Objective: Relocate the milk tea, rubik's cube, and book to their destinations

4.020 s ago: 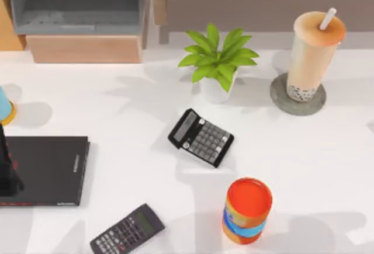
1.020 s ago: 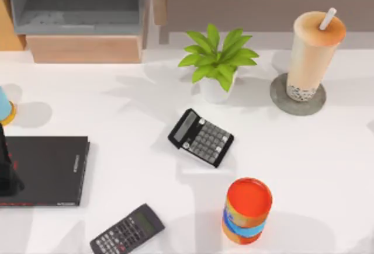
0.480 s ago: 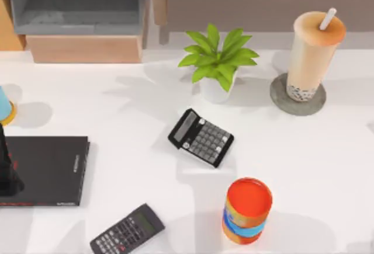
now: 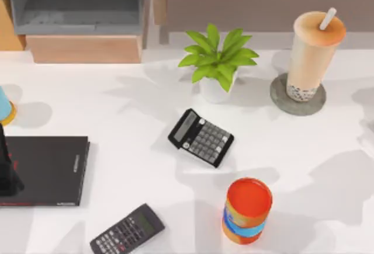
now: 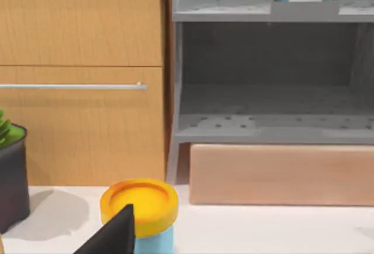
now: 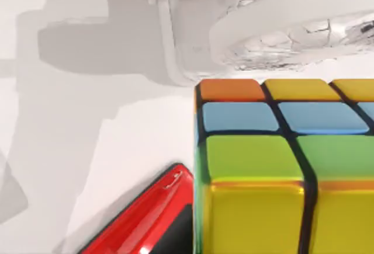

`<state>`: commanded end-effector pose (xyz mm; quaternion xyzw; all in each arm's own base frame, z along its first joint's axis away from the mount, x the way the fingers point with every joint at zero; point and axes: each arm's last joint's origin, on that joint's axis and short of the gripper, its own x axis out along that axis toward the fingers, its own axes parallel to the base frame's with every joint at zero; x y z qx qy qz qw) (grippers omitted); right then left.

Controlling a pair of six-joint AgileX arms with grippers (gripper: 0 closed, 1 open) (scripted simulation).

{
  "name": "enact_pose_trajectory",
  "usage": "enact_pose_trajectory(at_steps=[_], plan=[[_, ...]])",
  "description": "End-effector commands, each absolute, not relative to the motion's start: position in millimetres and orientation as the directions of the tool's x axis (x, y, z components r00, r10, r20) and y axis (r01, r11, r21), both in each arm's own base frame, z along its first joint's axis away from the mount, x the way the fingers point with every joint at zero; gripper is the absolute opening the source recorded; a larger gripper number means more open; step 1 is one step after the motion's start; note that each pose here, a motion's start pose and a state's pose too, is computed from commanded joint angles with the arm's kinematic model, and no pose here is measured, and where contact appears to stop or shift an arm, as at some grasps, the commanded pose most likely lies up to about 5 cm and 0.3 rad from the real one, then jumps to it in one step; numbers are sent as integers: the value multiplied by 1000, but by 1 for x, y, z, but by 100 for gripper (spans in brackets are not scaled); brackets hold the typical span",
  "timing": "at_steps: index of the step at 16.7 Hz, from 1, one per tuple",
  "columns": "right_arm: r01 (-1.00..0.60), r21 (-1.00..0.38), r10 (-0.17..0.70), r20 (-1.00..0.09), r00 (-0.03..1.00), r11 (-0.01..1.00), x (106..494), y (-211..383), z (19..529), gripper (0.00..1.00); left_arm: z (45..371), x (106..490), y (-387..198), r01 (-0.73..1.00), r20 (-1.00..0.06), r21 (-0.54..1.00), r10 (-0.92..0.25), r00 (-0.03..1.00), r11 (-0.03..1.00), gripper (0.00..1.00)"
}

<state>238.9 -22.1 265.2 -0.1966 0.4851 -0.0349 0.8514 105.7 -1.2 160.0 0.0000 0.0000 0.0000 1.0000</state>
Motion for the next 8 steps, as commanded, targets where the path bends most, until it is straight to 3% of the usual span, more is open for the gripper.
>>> enact_pose_trajectory(at_steps=[2,4,8], plan=[[-70,-427,-240,-628,741,901,272,9,309,0,160,106,-1,0,0,0,0,1000,1000,100],[4,-390,-179,-412,894,921,297,41,351,0,160,106,-1,0,0,0,0,1000,1000,100],[41,-173,-58,-98,993,984,330,90,398,0,160,106,-1,0,0,0,0,1000,1000,100]])
